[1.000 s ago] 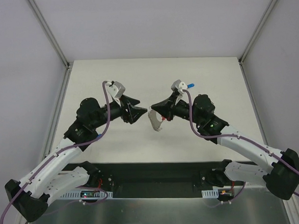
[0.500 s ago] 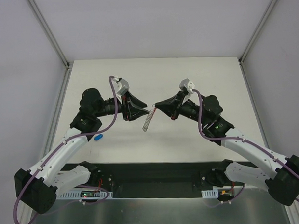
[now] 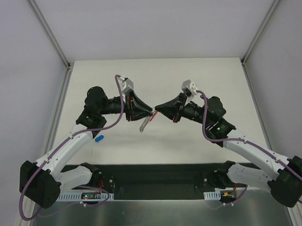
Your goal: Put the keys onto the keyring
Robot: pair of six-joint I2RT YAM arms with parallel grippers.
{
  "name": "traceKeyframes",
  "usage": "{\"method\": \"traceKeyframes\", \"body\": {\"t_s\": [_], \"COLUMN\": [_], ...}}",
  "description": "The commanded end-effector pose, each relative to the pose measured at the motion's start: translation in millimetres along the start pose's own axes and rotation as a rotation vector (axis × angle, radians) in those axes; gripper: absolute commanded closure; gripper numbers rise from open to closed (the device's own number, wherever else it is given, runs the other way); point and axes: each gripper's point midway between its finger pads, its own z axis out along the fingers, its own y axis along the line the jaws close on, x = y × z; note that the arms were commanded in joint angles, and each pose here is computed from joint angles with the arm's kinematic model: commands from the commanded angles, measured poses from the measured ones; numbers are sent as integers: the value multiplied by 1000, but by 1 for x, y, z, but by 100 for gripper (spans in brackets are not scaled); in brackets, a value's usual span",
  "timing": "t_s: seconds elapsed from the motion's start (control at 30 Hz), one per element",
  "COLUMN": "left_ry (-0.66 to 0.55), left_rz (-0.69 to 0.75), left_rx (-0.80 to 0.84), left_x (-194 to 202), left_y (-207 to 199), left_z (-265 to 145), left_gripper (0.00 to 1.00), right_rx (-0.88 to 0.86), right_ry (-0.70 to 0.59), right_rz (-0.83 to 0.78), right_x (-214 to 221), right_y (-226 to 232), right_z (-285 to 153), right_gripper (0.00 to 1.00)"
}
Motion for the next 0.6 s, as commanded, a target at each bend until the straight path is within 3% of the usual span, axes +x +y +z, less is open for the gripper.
{"method": "traceKeyframes", "body": {"t_s": [0.0, 0.2, 0.57], "left_ry": [-13, -7, -39], "left_rz": [47, 32, 88], "left_rx": [79, 83, -40], "left_x": [-12, -9, -15], "left_y": [-11, -7, 5], "left_z": [1, 4, -4], "left_gripper": [71, 71, 61], "right_rx": [-72, -86, -79], "right_ry": [-92, -83, -77], "right_rz": [-39, -32, -24], "right_x": [-28, -25, -23], "right_y": [14, 15, 13], "right_z": [3, 4, 6], "right_gripper": [99, 99, 99]}}
